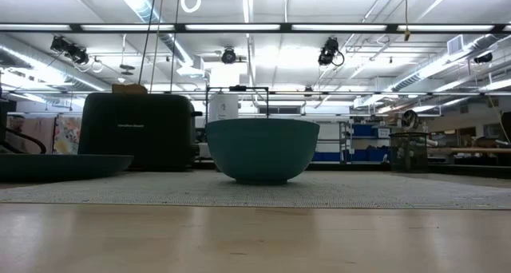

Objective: Arrange a breakfast setting
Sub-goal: Pour the cereal on the green bowl

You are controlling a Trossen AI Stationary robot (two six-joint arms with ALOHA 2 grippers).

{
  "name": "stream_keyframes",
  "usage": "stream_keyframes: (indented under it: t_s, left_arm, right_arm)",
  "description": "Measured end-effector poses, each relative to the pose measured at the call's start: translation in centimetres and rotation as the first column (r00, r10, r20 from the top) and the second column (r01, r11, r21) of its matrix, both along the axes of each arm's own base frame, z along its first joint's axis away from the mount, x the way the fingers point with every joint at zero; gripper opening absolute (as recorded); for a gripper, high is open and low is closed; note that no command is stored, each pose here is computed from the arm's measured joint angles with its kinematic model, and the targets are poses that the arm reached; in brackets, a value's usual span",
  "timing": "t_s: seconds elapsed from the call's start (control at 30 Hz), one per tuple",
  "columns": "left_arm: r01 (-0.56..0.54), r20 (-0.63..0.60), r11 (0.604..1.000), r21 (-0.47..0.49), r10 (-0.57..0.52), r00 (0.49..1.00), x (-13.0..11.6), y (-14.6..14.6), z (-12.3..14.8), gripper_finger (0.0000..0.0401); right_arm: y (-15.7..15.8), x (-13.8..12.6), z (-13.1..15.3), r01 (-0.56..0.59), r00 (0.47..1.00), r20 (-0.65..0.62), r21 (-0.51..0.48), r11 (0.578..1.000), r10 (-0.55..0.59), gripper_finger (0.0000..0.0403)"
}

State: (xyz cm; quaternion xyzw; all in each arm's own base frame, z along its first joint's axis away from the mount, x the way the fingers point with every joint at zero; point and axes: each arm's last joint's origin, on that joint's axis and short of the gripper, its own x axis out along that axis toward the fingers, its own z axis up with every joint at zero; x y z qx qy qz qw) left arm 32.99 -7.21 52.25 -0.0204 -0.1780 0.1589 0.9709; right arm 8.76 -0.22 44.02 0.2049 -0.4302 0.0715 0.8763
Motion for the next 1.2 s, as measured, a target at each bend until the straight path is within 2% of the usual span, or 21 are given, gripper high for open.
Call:
stream_keyframes:
  t_s: [0.13, 0.37, 0.67, 0.97, 1.07, 1.2]
  left_arm:
    - [0.094, -0.025, 0.996, 0.001, -0.094, 0.995, 2.8, 1.0, -1.8, 0.0307]
    - [0.184, -0.008, 0.981, -0.067, -0.185, 0.983, 4.4, 3.5, -2.8, 0.0314]
    - [0.147, 0.006, 0.986, -0.082, -0.147, 0.989, 4.5, 6.0, -2.7, 0.0314]
    - [0.106, 0.022, 0.993, -0.049, -0.105, 0.994, 4.5, 7.4, -2.4, 0.0313]
    - [0.096, 0.044, 0.995, -0.021, -0.095, 0.994, 4.4, 7.4, -2.1, 0.0295]
    - [0.091, 0.049, 0.996, 0.005, -0.091, 0.995, 4.2, 7.4, -1.9, 0.0240]
  right_arm:
    - [0.0, 2.9, -0.3, 0.061, 0.998, -0.016, -0.073, 0.995, -0.062, 0.0203]
    - [0.1, 6.2, -0.9, 0.107, 0.994, 0.011, -0.153, 0.982, -0.107, 0.0203]
    - [0.1, 8.4, -1.6, 0.130, 0.992, 0.027, -0.201, 0.971, -0.127, 0.0203]
    - [0.0, 10.3, -2.6, 0.205, 0.976, -0.017, -0.283, 0.937, -0.218, 0.0203]
    - [0.0, 10.7, -2.8, 0.239, 0.966, -0.018, -0.313, 0.919, -0.257, 0.0207]
    - [-0.1, 11.0, -3.0, 0.254, 0.957, -0.059, -0.301, 0.919, -0.284, 0.0234]
